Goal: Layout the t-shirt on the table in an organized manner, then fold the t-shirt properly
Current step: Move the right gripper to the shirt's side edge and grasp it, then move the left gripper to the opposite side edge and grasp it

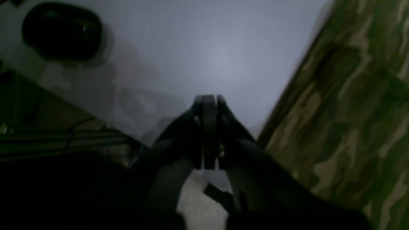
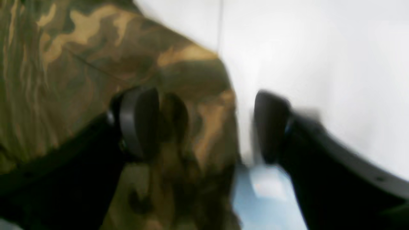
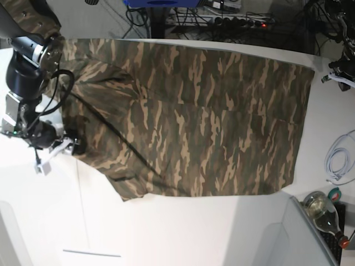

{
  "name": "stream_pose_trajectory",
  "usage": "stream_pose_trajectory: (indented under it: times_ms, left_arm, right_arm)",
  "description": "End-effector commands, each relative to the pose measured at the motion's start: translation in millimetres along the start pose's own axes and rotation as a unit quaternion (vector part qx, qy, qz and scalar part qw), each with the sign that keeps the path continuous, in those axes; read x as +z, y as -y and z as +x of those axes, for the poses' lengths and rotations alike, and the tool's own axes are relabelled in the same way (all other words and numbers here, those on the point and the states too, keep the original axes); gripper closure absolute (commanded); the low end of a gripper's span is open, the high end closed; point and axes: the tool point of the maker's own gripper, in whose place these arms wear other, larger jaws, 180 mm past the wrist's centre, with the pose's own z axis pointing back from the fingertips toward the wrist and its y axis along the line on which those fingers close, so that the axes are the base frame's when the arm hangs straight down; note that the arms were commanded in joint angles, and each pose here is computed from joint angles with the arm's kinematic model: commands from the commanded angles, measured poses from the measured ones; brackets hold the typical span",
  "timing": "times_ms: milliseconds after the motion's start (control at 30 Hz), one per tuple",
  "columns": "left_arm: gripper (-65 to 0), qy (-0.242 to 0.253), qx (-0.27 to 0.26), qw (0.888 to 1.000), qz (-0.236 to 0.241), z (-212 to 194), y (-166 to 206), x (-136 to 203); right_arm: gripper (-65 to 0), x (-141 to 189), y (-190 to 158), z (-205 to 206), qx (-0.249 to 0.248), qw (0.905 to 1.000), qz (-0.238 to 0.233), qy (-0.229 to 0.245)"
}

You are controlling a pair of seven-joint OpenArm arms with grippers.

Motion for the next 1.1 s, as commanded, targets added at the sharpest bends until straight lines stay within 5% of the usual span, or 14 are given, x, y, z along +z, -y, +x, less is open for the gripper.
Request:
stream_pose_trajectory:
  times_ms: [0, 167, 400, 600, 900, 1067]
  left_arm:
    - [0.0, 0.025, -0.006, 1.0, 0.005, 18, -6, 2]
    - [0.0, 0.026, -0.006, 1.0, 0.004, 19, -5, 2]
    - [0.0, 0.018, -0.003, 1.0, -0.002, 14, 0, -4]
    - [0.0, -0.018, -0.038, 0.998, -0.04, 14, 25, -37]
    - [0.0, 0.013, -0.065, 0.995, -0.071, 79, 57, -69]
    - [0.0, -0.004, -0.088, 0.991, -0.101, 97, 92, -92]
  right_arm:
    - [-44.0, 4, 5, 14, 0.01, 0.9999, -0.004, 0.006]
    - [-38.9, 0, 3, 8, 0.001, 1.0, 0.002, 0.004]
    - [0.0, 7, 6, 23, 0.015, 0.9996, -0.008, 0.024]
    - [-0.2, 31, 1, 42, 0.065, 0.9944, -0.039, 0.073]
    - [-0.2, 46, -45, 43, 0.208, 0.9755, -0.043, 0.058]
    - [-0.2, 50, -59, 55, 0.234, 0.9688, -0.04, 0.072]
